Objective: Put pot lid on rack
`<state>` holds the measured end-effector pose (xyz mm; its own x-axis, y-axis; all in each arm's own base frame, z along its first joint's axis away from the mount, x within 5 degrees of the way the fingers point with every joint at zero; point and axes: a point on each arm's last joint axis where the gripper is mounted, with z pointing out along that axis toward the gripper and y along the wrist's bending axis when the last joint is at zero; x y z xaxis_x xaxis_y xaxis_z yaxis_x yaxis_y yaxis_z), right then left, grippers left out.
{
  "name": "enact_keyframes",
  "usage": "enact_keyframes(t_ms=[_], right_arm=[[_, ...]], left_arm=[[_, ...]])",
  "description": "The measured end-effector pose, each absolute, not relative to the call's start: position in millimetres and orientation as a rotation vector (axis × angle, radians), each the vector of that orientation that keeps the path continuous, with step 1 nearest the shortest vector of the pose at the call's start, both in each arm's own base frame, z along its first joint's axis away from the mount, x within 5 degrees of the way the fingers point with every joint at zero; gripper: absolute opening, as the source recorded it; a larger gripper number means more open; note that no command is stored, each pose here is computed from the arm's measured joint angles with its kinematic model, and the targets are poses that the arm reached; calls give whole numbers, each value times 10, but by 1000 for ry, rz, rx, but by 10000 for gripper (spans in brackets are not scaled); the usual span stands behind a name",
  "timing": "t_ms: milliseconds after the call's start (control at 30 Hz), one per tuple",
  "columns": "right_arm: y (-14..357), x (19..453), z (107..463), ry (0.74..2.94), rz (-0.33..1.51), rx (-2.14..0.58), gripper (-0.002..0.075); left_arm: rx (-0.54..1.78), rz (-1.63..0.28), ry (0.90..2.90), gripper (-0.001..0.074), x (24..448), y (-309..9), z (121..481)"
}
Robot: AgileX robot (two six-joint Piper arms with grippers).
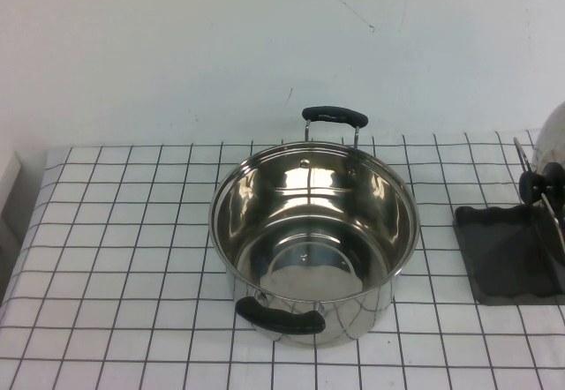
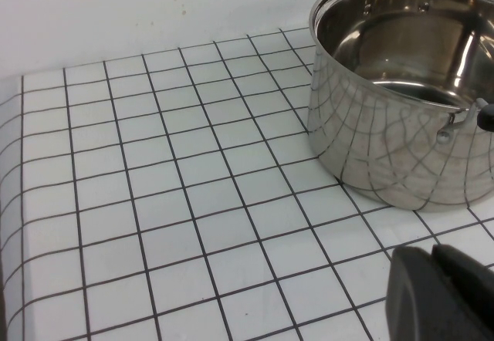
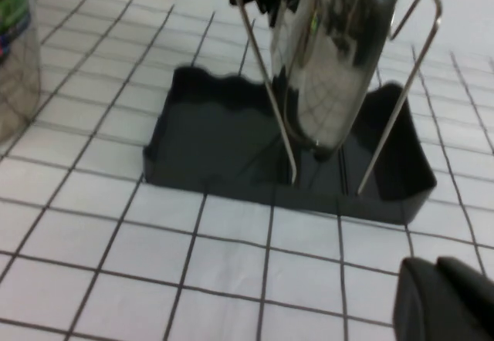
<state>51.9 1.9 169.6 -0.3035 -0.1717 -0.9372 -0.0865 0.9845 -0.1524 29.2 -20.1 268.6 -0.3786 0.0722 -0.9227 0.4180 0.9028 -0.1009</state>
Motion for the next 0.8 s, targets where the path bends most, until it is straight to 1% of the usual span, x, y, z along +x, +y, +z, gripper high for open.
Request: enact_keyframes(t_ms=[367,800], right_arm=[[-41,510,1678,1915,-165,-117,-1],[-47,510,1678,1916,-172,-107,-1]], left_arm=[[357,-384,1939,-2,292,-201,2686],[357,-384,1939,-2,292,-201,2686]])
